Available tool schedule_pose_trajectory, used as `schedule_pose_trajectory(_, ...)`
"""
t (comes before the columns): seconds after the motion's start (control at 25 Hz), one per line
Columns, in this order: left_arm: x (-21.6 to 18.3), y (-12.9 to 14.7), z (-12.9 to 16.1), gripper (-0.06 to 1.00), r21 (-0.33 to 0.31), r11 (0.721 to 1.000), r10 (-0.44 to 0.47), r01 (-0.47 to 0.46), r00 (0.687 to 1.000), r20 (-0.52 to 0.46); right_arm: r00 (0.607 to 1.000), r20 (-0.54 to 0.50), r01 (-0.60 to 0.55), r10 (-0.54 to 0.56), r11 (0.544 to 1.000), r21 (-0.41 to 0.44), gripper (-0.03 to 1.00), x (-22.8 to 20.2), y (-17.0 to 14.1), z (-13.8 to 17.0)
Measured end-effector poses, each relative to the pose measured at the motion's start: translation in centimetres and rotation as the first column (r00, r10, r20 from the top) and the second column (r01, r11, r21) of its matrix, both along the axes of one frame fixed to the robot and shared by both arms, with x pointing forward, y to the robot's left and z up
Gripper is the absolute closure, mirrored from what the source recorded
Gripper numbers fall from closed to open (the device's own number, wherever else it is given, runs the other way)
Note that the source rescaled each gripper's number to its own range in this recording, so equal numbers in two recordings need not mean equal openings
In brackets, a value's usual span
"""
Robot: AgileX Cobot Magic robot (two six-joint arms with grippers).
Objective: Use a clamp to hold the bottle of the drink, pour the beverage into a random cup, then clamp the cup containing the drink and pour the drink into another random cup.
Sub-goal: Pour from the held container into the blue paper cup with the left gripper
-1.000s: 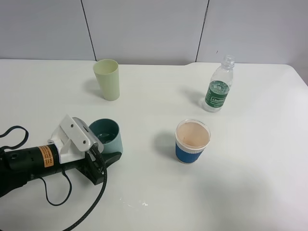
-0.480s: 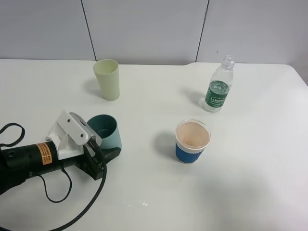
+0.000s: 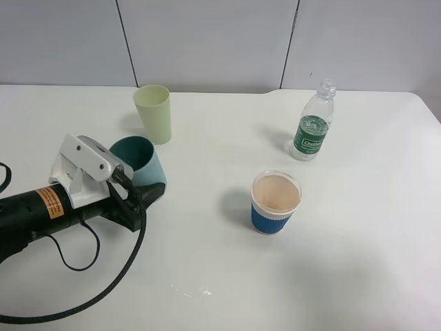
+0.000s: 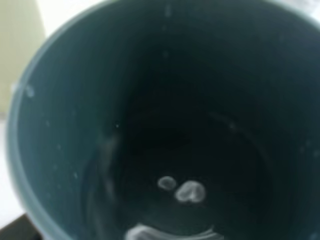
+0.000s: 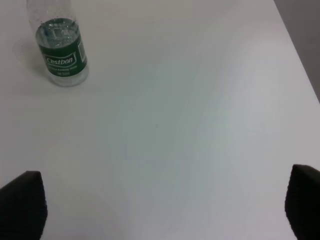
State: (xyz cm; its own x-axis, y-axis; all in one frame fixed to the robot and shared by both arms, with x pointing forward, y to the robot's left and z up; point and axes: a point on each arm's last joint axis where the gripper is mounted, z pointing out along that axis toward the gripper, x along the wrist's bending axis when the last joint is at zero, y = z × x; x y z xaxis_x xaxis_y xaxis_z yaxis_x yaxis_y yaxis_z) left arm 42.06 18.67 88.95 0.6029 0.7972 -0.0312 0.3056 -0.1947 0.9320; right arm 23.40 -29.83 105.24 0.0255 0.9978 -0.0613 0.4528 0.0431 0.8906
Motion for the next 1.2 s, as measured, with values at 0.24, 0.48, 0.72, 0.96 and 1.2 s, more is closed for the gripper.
schedule_pose_trajectory(0.24,0.0,0.8,1.6,0.92,0.023,0.996,0.089,-0.088,0.995,-0.038,1.000,0.000,0.000,0.000,1.000,0.000,-0.03,0.0,0.0,0.0)
schedule_pose_trajectory(0.48,1.5,0.4,4.0,0.92,0.084,0.988,0.136,-0.126,0.983,-0.125,1.000,0.000,0.000,0.000,1.000,0.000,-0.03,0.0,0.0,0.0)
schedule_pose_trajectory(0.72,3.5,-0.2,6.0,0.92,0.137,0.976,0.192,-0.167,0.961,-0.198,1.000,0.000,0.000,0.000,1.000,0.000,-0.03,0.0,0.0,0.0)
schedule_pose_trajectory(0.96,4.7,-1.0,7.6,0.92,0.188,0.972,0.170,-0.143,0.976,-0.139,1.000,0.000,0.000,0.000,1.000,0.000,-0.03,0.0,0.0,0.0)
schedule_pose_trajectory(1.2,4.1,-2.7,8.0,0.92,0.266,0.961,0.098,-0.079,0.994,-0.056,1.000,0.000,0.000,0.000,1.000,0.000,-0.03,0.0,0.0,0.0)
